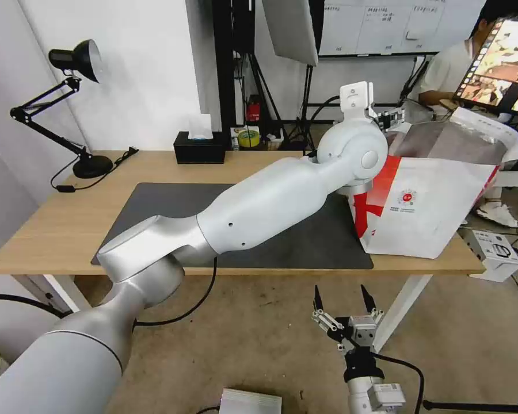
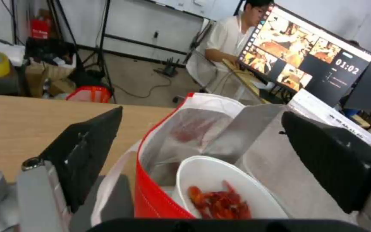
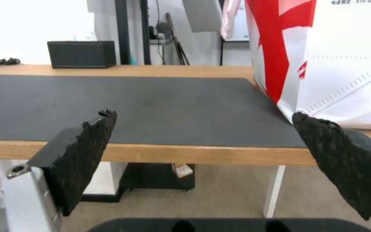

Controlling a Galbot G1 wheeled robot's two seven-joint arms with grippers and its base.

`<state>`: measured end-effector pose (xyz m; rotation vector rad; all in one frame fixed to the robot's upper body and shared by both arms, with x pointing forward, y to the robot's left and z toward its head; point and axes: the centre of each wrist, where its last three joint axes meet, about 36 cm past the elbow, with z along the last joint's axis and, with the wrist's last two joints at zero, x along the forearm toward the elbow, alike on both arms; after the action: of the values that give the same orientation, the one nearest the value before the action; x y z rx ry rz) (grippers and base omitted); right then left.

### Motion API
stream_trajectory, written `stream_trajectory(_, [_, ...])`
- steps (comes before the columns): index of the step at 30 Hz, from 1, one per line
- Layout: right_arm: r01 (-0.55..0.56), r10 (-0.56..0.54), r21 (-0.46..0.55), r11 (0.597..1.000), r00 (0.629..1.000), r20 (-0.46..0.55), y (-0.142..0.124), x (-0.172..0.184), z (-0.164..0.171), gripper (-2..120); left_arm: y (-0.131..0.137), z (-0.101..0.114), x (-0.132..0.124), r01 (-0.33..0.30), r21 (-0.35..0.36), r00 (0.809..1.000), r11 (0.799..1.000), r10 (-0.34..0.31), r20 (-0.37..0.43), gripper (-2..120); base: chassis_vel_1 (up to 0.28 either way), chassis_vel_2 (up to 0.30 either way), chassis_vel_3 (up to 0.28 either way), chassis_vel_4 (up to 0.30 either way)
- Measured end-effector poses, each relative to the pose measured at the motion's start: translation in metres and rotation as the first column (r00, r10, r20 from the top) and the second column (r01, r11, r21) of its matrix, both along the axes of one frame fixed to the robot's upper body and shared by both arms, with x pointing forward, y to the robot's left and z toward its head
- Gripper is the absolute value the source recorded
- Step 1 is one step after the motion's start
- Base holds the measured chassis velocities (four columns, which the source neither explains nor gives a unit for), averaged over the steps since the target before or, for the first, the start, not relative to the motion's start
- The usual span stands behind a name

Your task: Pick up the trash from the table and place it into the takeout bag.

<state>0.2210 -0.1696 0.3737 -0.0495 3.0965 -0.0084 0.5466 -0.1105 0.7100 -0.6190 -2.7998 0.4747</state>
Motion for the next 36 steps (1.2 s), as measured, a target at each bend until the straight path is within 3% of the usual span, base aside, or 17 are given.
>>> stream_trajectory(8, [0.000,0.000,0.000,1.000,1.000,0.000,0.000,0.000,0.000,100,0.009,-0.004,-0.001,-0.010,0.016,1.000,1.000,0.010,0.029,100,0.000,0.000,0.000,0.000])
stream_trajectory(13, [0.000,0.000,0.000,1.000,1.000,0.000,0.000,0.000,0.000,100,0.023,-0.016,0.003,0.023,0.029,0.995,0.999,-0.025,0.095,100,0.000,0.000,0.000,0.000])
stream_trajectory(16, [0.000,0.000,0.000,1.000,1.000,0.000,0.000,0.000,0.000,100,0.053,-0.035,0.011,0.040,0.077,0.982,0.996,-0.053,0.180,100,0.000,0.000,0.000,0.000])
stream_trajectory(20, [0.000,0.000,0.000,1.000,1.000,0.000,0.000,0.000,0.000,100,0.082,-0.050,0.018,0.046,0.115,0.971,0.992,-0.071,0.227,100,0.000,0.000,0.000,0.000])
stream_trajectory(23, [0.000,0.000,0.000,1.000,1.000,0.000,0.000,0.000,0.000,100,0.129,-0.078,0.025,0.035,0.237,0.937,0.971,-0.114,0.330,100,0.000,0.000,0.000,0.000])
stream_trajectory(26, [0.000,0.000,0.000,1.000,1.000,0.000,0.000,0.000,0.000,100,0.151,-0.093,0.026,0.022,0.291,0.925,0.956,-0.129,0.356,100,0.000,0.000,0.000,0.000])
stream_trajectory(28, [0.000,0.000,0.000,1.000,1.000,0.000,0.000,0.000,0.000,100,0.162,-0.099,0.024,0.015,0.306,0.924,0.952,-0.130,0.360,100,0.000,0.000,0.000,0.000])
stream_trajectory(31, [0.000,0.000,0.000,1.000,1.000,0.000,0.000,0.000,0.000,100,0.207,-0.117,0.019,-0.042,0.330,0.923,0.943,-0.090,0.375,100,0.000,0.000,0.000,0.000])
stream_trajectory(36, [0.000,0.000,0.000,1.000,1.000,0.000,0.000,0.000,0.000,100,0.244,-0.128,0.010,-0.091,0.321,0.928,0.943,-0.036,0.370,100,0.000,0.000,0.000,0.000])
